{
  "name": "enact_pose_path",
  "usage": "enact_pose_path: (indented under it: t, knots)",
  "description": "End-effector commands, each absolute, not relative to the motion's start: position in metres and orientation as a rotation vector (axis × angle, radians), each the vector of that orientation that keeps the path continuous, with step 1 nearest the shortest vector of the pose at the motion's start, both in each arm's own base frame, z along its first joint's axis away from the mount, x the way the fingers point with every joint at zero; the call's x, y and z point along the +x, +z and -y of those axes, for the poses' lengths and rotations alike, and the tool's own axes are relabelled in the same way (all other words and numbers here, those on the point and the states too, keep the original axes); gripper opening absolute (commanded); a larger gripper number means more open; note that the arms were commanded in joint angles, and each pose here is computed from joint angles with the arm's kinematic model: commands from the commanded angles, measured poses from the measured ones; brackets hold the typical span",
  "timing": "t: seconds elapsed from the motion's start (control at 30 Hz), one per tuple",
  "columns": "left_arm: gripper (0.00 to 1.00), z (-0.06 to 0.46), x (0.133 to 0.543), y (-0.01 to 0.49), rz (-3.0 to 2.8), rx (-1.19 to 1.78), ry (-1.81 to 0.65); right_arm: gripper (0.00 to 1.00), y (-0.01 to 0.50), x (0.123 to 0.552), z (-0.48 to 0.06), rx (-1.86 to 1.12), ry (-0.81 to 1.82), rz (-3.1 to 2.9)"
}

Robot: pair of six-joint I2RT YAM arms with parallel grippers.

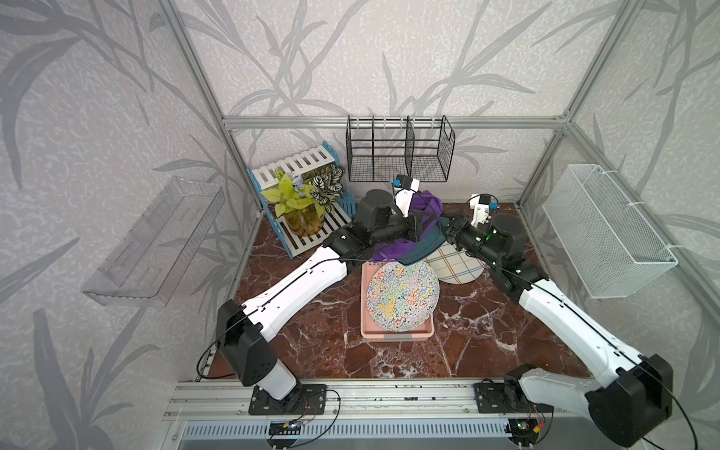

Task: Wipe the wet plate dry
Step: Wipe the plate with towel, then place the plate on the plate.

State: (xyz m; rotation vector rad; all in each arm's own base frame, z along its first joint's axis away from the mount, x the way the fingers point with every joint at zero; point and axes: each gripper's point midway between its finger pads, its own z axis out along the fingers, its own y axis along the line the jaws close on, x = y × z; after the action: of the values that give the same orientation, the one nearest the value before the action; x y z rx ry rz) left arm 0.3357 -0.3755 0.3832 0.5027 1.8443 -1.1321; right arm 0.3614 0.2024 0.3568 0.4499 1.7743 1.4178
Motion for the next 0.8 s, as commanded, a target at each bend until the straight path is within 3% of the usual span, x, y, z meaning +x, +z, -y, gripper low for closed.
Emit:
enact_pose_path:
  t: [0.0, 0.13, 0.3, 0.47, 0.77]
  knots:
    - [0.0, 0.362, 0.324, 0.435, -1.715, 0.495, -1.245, 0.0, 0.408, 0.357, -0.16, 0.491, 1.429, -1.536]
    - [0.0, 0.299, 0.337, 0.477, -1.605, 0.308, -1.231, 0.0, 0.374, 0.364, -0.11, 0.617, 1.238, -1.582]
    - [0.0, 0.248, 0.338, 0.467, -1.608, 0.21, -1.071, 0.0, 0.322, 0.368, -0.048, 0.806, 1.012, -1.628]
    - [0.0, 0.235, 0.332, 0.423, -1.688, 0.179, -1.038, 0.0, 0.273, 0.376, -0.008, 0.924, 0.852, -1.668]
    - [0.0, 0.23, 0.319, 0.39, -1.75, 0.16, -1.059, 0.0, 0.209, 0.413, -0.001, 0.903, 0.713, -1.812]
